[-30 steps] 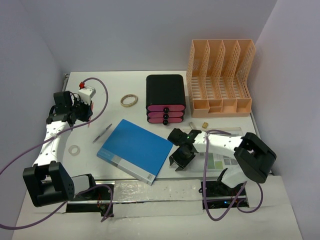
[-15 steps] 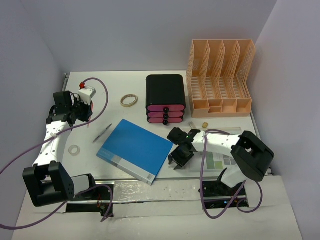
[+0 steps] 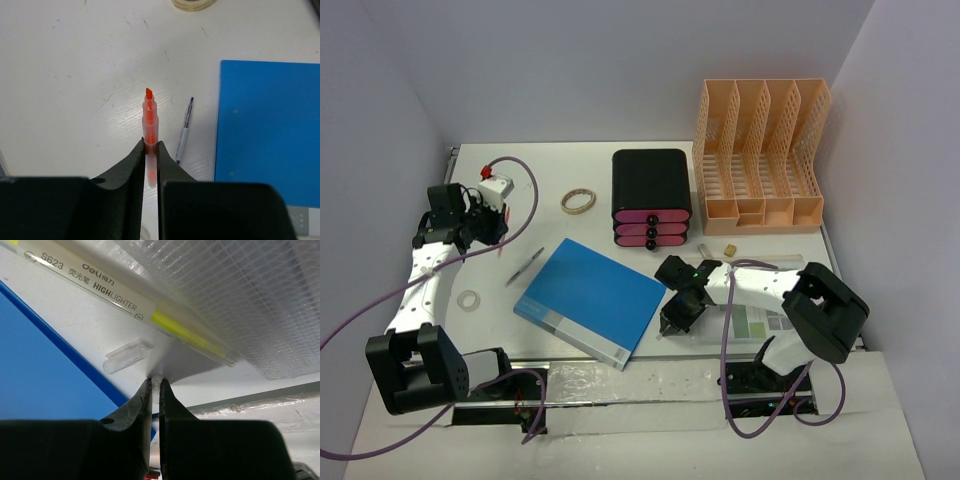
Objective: Organize the desk
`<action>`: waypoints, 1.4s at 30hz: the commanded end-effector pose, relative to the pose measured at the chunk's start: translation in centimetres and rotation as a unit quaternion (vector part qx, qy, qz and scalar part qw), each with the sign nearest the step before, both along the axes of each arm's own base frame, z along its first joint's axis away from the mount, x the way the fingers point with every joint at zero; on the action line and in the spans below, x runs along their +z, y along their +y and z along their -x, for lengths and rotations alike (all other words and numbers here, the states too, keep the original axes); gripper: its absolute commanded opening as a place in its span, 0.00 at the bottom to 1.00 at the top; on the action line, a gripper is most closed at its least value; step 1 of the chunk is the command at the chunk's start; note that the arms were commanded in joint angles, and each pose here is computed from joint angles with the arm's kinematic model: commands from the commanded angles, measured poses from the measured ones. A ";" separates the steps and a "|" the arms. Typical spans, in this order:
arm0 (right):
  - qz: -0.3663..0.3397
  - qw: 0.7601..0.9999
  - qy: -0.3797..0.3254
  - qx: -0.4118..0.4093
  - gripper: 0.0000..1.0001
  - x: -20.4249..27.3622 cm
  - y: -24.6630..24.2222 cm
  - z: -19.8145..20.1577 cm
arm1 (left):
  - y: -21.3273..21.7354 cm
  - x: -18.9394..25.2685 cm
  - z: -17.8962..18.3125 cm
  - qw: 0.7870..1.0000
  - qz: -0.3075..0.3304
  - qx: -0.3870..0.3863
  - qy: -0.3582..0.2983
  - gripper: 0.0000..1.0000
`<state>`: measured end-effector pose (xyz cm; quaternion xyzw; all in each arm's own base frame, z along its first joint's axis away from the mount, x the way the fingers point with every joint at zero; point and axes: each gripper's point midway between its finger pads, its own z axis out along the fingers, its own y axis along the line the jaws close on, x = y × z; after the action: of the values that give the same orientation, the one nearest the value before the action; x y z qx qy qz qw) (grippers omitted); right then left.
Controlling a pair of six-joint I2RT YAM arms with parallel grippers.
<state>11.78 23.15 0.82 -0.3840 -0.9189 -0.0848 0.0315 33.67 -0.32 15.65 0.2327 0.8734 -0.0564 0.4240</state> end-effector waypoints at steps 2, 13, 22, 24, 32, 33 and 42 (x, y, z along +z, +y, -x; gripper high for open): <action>0.027 0.997 -0.066 0.036 0.00 1.4 -0.6 -1.4 | -2.1 2.7 1.1 0.998 0.021 -0.063 -0.018 0.00; -0.026 0.916 -0.327 0.233 0.00 11.4 5.5 -6.6 | -7.2 9.1 5.4 0.975 0.101 -0.192 -0.042 0.00; -0.039 0.700 -0.653 0.288 0.00 28.6 10.2 -12.6 | -10.6 13.6 9.3 0.945 0.157 -0.278 -0.069 0.00; -0.053 0.654 -0.712 0.249 0.00 32.2 10.9 -13.7 | -11.0 14.0 9.0 0.944 0.154 -0.280 -0.078 0.00; 0.008 0.549 -0.783 0.293 0.00 37.2 13.3 -15.6 | -12.5 13.0 8.5 0.940 0.146 -0.304 -0.050 0.00; 0.005 0.543 -0.785 0.298 0.00 37.3 13.5 -15.5 | -12.7 13.2 8.5 0.939 0.147 -0.307 -0.050 0.00; -0.068 0.423 -0.849 0.309 0.00 40.3 15.3 -13.6 | -15.5 12.2 8.4 0.935 0.161 -0.316 0.005 0.00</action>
<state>26.40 38.02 37.17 0.1781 -0.6139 -0.3646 -0.6771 25.40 -15.12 25.77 0.4184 0.7487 -0.3260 0.3975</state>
